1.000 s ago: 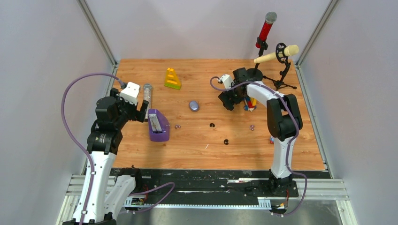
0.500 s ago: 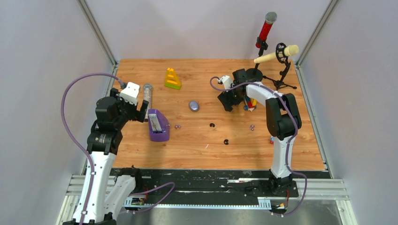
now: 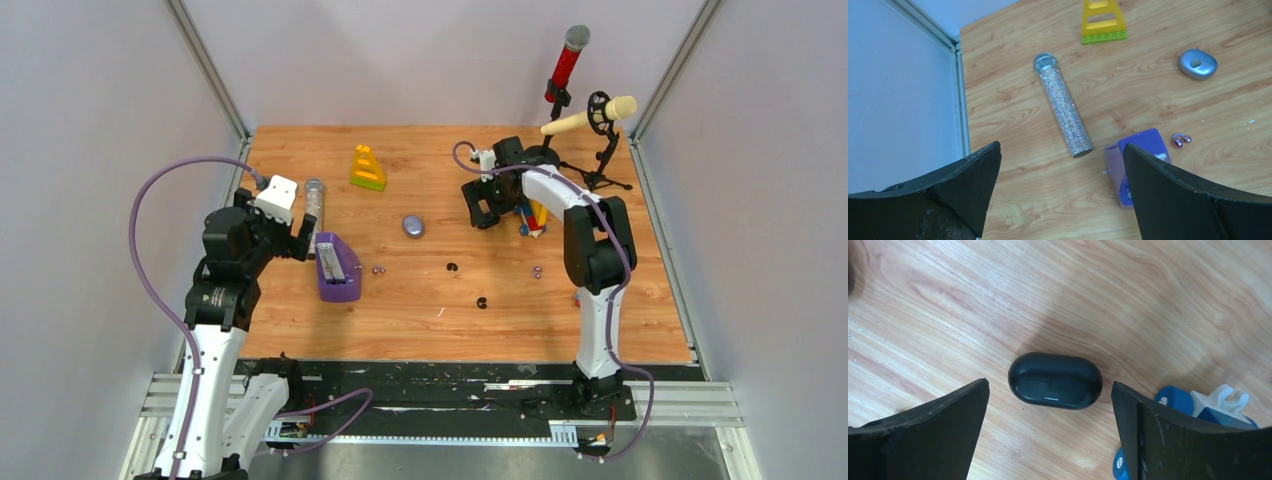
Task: Insert the wireless bluetooth earbuds into the charging case
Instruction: Pick up the charging case at the center of the board.
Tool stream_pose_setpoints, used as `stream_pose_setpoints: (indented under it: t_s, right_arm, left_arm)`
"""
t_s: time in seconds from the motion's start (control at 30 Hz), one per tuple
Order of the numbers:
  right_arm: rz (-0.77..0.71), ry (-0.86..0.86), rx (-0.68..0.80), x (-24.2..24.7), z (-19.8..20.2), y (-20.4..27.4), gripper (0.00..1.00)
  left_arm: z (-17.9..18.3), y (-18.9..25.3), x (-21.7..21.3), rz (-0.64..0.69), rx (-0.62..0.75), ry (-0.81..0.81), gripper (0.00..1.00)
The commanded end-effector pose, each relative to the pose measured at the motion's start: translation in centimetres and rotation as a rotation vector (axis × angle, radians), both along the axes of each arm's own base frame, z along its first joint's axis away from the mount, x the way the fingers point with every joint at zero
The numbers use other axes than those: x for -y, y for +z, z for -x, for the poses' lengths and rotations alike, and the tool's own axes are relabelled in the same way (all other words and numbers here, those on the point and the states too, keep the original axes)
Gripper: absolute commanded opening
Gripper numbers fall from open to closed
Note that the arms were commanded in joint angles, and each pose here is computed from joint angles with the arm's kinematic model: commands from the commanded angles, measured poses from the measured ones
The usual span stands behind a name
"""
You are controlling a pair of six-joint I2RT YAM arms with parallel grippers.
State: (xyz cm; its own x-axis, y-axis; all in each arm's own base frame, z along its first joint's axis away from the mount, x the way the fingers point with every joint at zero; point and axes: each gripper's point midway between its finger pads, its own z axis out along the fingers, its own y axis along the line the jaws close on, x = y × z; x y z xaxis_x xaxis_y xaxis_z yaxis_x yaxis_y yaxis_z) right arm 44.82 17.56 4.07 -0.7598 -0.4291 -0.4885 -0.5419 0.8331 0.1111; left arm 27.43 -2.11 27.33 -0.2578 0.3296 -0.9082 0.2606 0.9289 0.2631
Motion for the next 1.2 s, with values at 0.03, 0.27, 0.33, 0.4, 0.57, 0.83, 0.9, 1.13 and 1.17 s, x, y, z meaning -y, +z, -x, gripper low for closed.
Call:
stream_pose_setpoints:
  t_s: [0.03, 0.27, 0.33, 0.4, 0.57, 0.83, 0.9, 1.13, 1.17]
  right_arm:
    - [-0.001, -0.121, -0.039, 0.0, -0.4, -0.2, 0.94]
    - [0.036, -0.144, -0.065, 0.6, 0.2, -1.5, 0.89]
    - [0.042, -0.142, -0.073, 0.5, 0.4, -2.0, 0.87]
    - [0.054, -0.142, -0.075, 0.4, 0.4, -2.4, 0.84]
    - [0.074, -0.119, -0.069, 0.0, 0.5, -2.7, 0.8]
    - [0.103, -0.09, -0.041, -0.2, 0.4, -2.9, 0.75]
    - [0.107, -0.083, -0.039, -0.2, 0.5, -3.1, 0.7]
    - [0.123, -0.066, 0.009, 0.1, 0.0, -1.9, 0.56]
    - [0.122, -0.06, 0.022, 0.1, -0.1, -1.3, 0.56]
  left_arm:
    - [-0.2, 1.2, -0.1, 0.007, 0.049, 0.005, 1.0]
    - [-0.2, 1.2, -0.1, 0.007, 0.05, 0.002, 1.0]
    - [-0.2, 1.2, -0.1, 0.007, 0.05, 0.001, 1.0]
    - [-0.2, 1.2, -0.1, 0.006, 0.051, 0.002, 1.0]
    - [-0.1, 1.3, -0.1, 0.008, 0.054, 0.003, 1.0]
    - [0.0, 1.4, -0.1, 0.005, 0.059, 0.004, 1.0]
    - [0.0, 1.4, -0.1, 0.006, 0.059, 0.004, 1.0]
    - [-0.1, 1.5, 0.0, 0.007, 0.062, -0.003, 1.0]
    - [-0.1, 1.6, -0.1, 0.005, 0.065, 0.003, 1.0]
